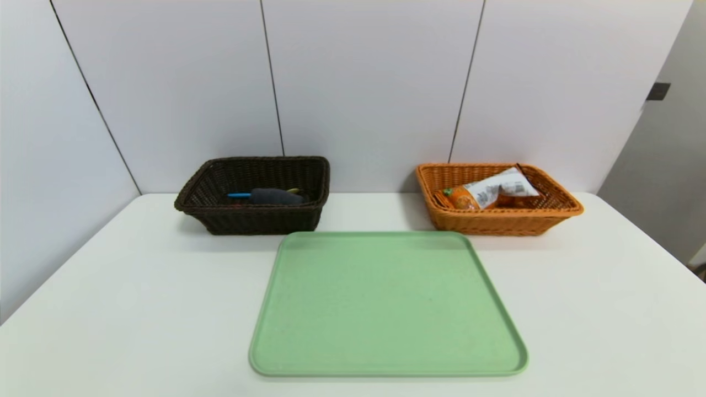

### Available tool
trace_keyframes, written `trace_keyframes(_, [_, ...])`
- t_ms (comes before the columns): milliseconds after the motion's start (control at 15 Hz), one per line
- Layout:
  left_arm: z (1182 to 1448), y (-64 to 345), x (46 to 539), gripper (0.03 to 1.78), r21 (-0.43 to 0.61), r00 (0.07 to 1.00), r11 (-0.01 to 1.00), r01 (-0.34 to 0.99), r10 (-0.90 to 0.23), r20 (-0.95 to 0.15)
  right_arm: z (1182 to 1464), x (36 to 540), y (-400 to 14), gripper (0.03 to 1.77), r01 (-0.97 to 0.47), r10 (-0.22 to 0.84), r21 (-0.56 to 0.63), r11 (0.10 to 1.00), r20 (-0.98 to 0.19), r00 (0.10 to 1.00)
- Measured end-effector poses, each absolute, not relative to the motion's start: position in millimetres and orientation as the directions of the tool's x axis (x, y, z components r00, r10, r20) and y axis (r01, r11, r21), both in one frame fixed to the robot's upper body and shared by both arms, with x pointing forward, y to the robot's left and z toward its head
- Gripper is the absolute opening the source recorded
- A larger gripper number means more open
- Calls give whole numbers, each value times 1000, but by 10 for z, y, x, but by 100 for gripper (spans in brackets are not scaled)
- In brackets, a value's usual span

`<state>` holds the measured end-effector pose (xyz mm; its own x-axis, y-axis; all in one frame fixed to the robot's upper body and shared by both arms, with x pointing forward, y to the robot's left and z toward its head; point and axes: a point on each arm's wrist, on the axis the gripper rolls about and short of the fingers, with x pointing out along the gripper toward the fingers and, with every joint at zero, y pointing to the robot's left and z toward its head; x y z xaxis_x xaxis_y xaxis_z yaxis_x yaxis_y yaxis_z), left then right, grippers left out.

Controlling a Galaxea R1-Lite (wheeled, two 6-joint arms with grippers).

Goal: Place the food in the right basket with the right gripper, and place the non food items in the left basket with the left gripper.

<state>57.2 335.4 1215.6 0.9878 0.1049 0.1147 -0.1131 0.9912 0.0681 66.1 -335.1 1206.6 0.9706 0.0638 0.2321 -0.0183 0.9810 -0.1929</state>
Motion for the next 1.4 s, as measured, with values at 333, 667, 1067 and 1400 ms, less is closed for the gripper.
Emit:
trace_keyframes(333, [11935, 3332, 682, 169, 80, 995, 997, -13, 5, 102, 11825, 687, -3355, 171, -48, 48, -142, 989, -3, 999])
trace_keyframes(667, [11853, 3330, 690, 169, 53, 1000, 999, 1, -3, 27, 11821, 690, -3363, 171, -9, 9, -55, 998, -2, 1000])
trace_keyframes(1067, [11852, 3331, 691, 169, 49, 1000, 999, 0, -1, 27, 11821, 690, -3366, 171, 0, 0, -25, 1000, -2, 1000])
trace_keyframes(1400, [11852, 3331, 691, 169, 49, 1000, 999, 1, -2, 27, 11822, 689, -3365, 171, 0, 0, -11, 1000, -2, 1000])
